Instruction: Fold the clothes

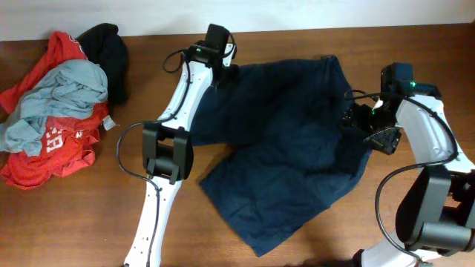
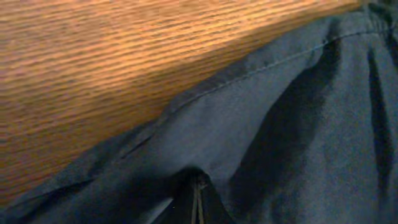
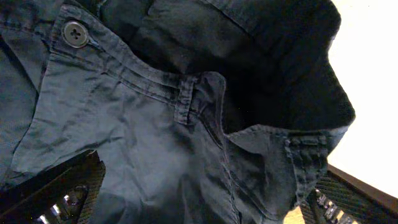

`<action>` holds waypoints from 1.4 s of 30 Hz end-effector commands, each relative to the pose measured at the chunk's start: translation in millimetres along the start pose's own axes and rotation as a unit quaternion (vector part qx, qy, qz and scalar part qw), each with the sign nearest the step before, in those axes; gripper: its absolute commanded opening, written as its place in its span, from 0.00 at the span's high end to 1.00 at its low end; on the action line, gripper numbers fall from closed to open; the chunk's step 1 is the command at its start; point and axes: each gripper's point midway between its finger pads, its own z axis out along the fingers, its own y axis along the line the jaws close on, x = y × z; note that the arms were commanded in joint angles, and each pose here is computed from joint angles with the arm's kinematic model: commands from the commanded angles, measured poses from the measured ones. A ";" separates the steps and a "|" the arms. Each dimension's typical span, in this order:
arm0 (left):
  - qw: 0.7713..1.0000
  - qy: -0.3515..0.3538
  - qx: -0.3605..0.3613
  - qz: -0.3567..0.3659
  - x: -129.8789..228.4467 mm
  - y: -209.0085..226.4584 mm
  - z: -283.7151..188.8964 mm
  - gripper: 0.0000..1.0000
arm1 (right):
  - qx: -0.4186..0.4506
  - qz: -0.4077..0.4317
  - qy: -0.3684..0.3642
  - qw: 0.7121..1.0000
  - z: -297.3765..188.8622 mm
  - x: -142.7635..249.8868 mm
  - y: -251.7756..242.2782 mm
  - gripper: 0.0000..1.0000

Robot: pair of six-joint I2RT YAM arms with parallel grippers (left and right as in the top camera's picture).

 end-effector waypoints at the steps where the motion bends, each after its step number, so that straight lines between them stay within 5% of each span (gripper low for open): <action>1: 0.998 0.053 -0.037 -0.027 37.7 54.6 46.6 0.99 | -0.008 -0.002 -0.006 1.000 -6.6 -0.5 3.7 0.01; 9: 0.996 0.024 -0.051 -0.070 24.6 113.3 35.9 0.99 | -0.007 -0.002 -0.005 1.000 -6.6 0.3 3.3 0.01; 17: 0.995 -0.016 -0.053 -0.077 -4.3 125.5 4.1 0.99 | -0.007 -0.002 -0.005 1.000 -6.6 0.5 3.2 0.01; 19: 0.996 -0.020 -0.053 -0.073 -9.9 122.7 -10.2 0.91 | -0.007 -0.002 -0.005 1.000 -6.6 0.5 3.2 0.01; 25: 0.996 -0.016 -0.054 -0.072 -14.0 111.1 -73.3 0.43 | -0.007 -0.002 -0.005 1.000 -6.6 0.4 3.2 0.01; 28: 0.996 0.003 -0.048 -0.081 -3.4 106.5 -101.9 0.29 | -0.007 -0.002 -0.005 1.000 -6.6 0.4 3.2 0.01; 39: 0.984 0.103 -0.034 -0.143 49.2 132.4 -111.5 0.30 | -0.006 -0.006 -0.003 1.000 -6.6 1.3 2.8 0.01; 42: 0.983 0.104 -0.016 -0.150 49.4 134.1 -101.8 0.39 | -0.005 -0.005 -0.001 1.000 -6.6 2.1 2.4 0.01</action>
